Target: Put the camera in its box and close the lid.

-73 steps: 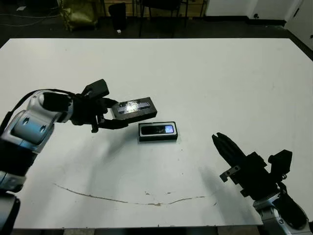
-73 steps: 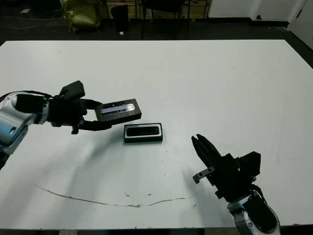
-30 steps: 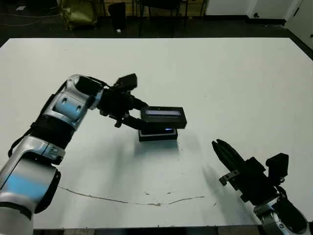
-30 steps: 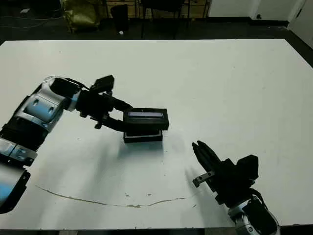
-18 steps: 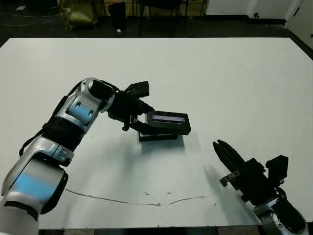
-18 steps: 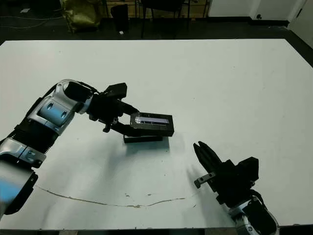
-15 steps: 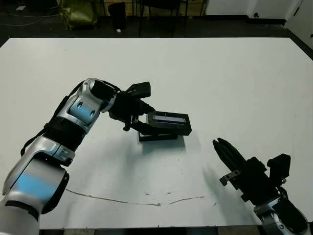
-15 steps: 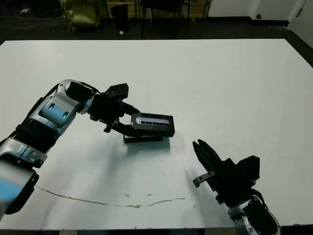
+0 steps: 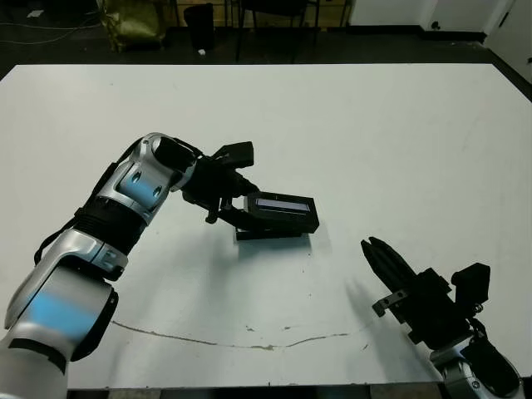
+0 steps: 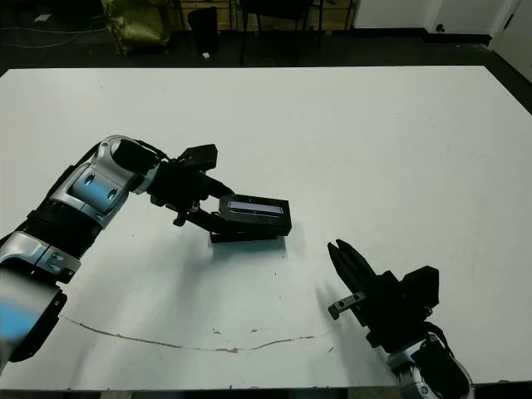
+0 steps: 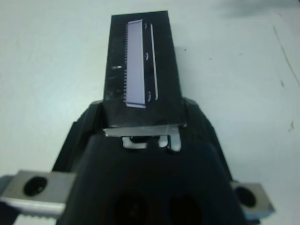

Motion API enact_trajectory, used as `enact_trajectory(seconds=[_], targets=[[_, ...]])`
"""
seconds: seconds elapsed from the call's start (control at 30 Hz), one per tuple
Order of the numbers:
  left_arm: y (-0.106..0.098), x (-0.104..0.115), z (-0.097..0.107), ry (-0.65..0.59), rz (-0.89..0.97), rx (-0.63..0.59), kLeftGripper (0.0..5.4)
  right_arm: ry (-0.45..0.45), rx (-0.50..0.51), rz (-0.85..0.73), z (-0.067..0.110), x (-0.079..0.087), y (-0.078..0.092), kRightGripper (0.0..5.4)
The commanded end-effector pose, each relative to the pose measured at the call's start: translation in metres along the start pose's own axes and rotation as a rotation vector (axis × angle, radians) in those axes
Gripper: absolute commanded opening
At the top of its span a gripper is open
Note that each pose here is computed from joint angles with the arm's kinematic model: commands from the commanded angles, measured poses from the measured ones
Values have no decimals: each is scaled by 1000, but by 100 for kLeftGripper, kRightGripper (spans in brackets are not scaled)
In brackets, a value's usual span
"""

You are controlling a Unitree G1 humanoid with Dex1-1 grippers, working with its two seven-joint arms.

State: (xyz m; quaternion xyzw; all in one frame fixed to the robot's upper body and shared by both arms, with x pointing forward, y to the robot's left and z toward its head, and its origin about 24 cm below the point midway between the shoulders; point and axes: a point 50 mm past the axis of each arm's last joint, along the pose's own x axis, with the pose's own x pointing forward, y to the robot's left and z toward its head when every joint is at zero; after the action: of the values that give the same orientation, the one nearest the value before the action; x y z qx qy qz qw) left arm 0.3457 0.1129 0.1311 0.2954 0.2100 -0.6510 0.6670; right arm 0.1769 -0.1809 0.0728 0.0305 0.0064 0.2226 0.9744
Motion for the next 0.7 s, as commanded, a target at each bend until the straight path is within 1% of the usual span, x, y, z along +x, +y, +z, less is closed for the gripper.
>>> enact_trajectory(seconds=[0.03,0.1,0.2,0.33,0.43,0.57,0.7], targets=[[-1,-3,-8,38,6,-8,233,16,-15,-6,-3,-2,-1,0],[-1,-3,-9,41,9,3,233,16,-17,-6,-2,-1,0,0],[-1,-4,-11,47,11,14,233,14,-9,-10,4,-1,4,0],[-1,-5,-13,57,16,17,233,53,-5,-29,9,-2,7,0],[-1,-5,-14,61,4,-6,233,26,-13,-21,5,-1,5,0],[-3,-3,-17,67,-16,-7,233,-15,-16,-5,0,-1,0,0],[-5,-1,-22,82,-31,-32,233,-4,-1,-16,9,-3,6,0]])
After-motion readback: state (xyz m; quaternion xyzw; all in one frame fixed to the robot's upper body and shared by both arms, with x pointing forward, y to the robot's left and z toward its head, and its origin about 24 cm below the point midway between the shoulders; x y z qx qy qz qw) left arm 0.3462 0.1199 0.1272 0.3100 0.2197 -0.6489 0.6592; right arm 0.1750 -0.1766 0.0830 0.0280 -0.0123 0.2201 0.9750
